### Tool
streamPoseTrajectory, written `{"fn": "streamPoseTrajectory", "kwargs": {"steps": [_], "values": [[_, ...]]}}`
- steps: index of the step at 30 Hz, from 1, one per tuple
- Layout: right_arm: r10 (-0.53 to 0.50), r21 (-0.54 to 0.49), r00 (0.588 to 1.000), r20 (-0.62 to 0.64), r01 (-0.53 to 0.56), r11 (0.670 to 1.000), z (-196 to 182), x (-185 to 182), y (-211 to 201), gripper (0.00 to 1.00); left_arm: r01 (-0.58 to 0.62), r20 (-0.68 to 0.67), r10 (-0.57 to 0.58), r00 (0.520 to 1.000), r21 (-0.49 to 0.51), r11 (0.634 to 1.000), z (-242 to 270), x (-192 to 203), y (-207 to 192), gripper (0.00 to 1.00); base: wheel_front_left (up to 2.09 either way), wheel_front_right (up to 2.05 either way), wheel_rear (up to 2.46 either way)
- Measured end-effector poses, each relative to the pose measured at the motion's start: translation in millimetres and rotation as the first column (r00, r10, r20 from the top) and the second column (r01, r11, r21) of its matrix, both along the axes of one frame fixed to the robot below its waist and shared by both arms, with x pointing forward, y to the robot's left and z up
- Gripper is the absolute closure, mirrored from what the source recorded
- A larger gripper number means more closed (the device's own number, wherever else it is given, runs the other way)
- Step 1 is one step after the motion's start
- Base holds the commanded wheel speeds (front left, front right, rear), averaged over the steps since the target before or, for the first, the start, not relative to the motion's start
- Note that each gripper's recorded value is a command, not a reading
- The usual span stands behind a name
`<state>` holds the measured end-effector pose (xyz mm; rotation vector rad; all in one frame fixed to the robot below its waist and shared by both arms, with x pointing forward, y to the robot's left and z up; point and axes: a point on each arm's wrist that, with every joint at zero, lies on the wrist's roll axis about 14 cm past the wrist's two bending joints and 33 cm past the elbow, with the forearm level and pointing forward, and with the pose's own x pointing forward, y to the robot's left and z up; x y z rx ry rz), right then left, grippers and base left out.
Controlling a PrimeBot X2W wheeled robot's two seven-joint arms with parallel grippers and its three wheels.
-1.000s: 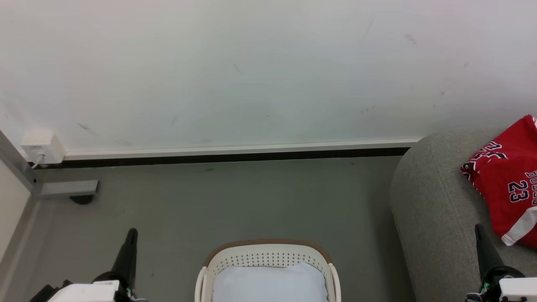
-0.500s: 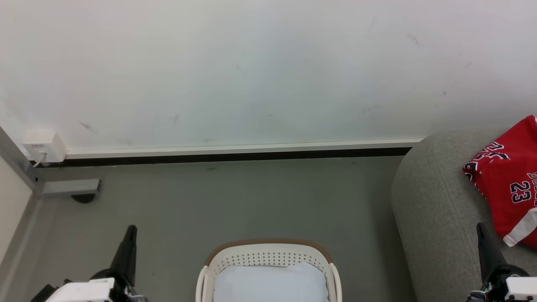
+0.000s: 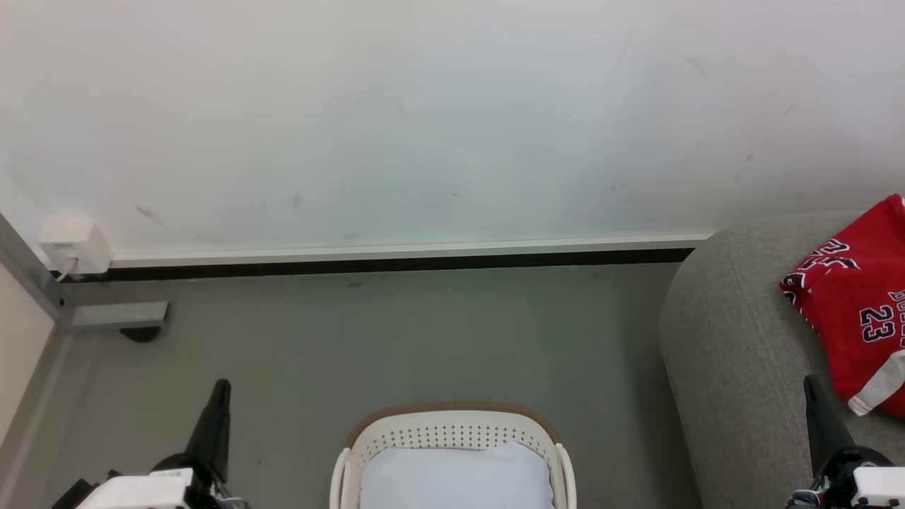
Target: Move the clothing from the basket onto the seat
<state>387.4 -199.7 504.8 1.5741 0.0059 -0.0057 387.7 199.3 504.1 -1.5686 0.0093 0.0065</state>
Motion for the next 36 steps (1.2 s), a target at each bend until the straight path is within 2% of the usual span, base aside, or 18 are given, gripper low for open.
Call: {"fn": "streamPoseTrajectory", "kwargs": {"steps": [36], "values": [[0.001, 0.001, 1.000, 0.000, -0.001, 1.000, -0.1, -0.1, -0.2, 1.00, 0.000, 0.000, 0.000, 1.000, 0.000, 1.000, 0.0, 0.1, 0.0, 1.00, 0.00, 0.00, 0.00]]}}
